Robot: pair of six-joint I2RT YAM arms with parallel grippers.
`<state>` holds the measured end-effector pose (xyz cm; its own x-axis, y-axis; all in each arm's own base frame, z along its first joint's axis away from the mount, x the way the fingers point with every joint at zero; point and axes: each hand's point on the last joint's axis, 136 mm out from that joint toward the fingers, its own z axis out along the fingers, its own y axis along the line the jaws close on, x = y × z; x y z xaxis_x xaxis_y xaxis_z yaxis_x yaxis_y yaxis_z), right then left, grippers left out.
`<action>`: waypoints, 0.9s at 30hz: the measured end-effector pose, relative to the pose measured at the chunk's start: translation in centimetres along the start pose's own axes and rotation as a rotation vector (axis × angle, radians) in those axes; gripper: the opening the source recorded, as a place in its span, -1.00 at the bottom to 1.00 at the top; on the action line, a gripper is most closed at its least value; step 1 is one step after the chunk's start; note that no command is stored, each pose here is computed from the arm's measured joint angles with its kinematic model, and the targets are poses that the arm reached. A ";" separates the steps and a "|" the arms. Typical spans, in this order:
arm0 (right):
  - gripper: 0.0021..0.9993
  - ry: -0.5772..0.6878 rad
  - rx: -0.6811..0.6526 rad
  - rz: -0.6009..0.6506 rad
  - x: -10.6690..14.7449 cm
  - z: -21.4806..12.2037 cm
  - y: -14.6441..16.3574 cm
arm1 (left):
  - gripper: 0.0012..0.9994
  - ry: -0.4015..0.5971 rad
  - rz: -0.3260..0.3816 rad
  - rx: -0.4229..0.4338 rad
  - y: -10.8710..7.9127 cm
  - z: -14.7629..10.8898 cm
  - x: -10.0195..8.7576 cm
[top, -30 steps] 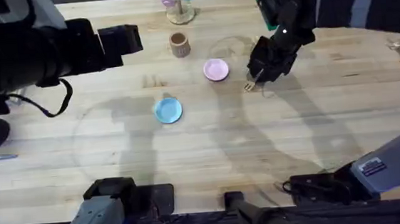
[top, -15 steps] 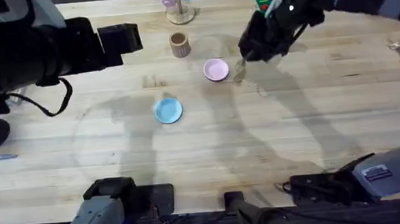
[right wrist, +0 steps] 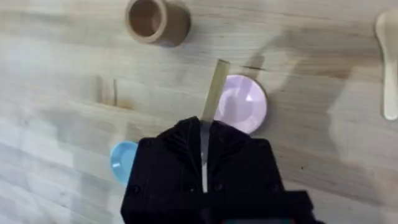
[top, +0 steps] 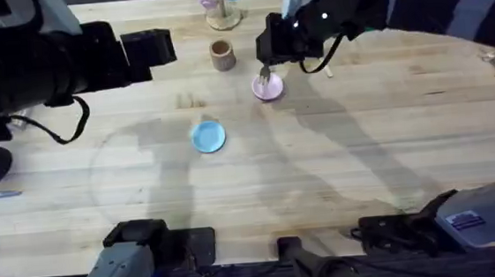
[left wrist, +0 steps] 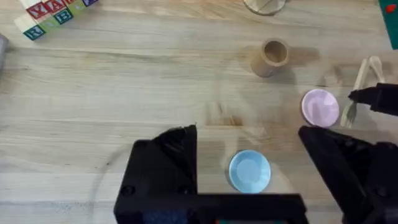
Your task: Pick up a utensil and set it on the pink plate, then put the other utensil in the container.
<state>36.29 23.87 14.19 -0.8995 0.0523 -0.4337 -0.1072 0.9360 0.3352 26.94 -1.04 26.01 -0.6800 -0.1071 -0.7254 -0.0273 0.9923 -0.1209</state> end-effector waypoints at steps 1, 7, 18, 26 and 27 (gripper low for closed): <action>-0.94 0.001 -0.003 -0.026 0.1 0.0 0.2 | 0.99 0.000 0.000 0.000 0.0 0.0 0.0; -0.94 -0.004 -0.009 -0.098 0.0 -0.2 0.7 | 0.99 0.000 0.000 0.000 0.0 0.0 0.0; -0.94 0.011 0.073 -0.137 -2.6 -1.8 1.1 | 0.99 0.000 0.000 0.000 0.0 0.0 0.0; -0.94 0.101 0.133 -0.140 -1.8 0.3 0.1 | 0.99 0.000 0.000 0.000 0.0 0.0 0.0; -0.94 0.114 0.140 -0.140 -1.5 0.8 0.0 | 0.99 0.000 0.000 0.000 0.0 0.0 0.0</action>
<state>37.98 24.02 14.19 -0.9228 -0.1133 -0.3683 -0.1814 0.9710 0.1560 26.94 -1.04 26.02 -0.6799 -0.1071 -0.7254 -0.0273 0.9923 -0.1209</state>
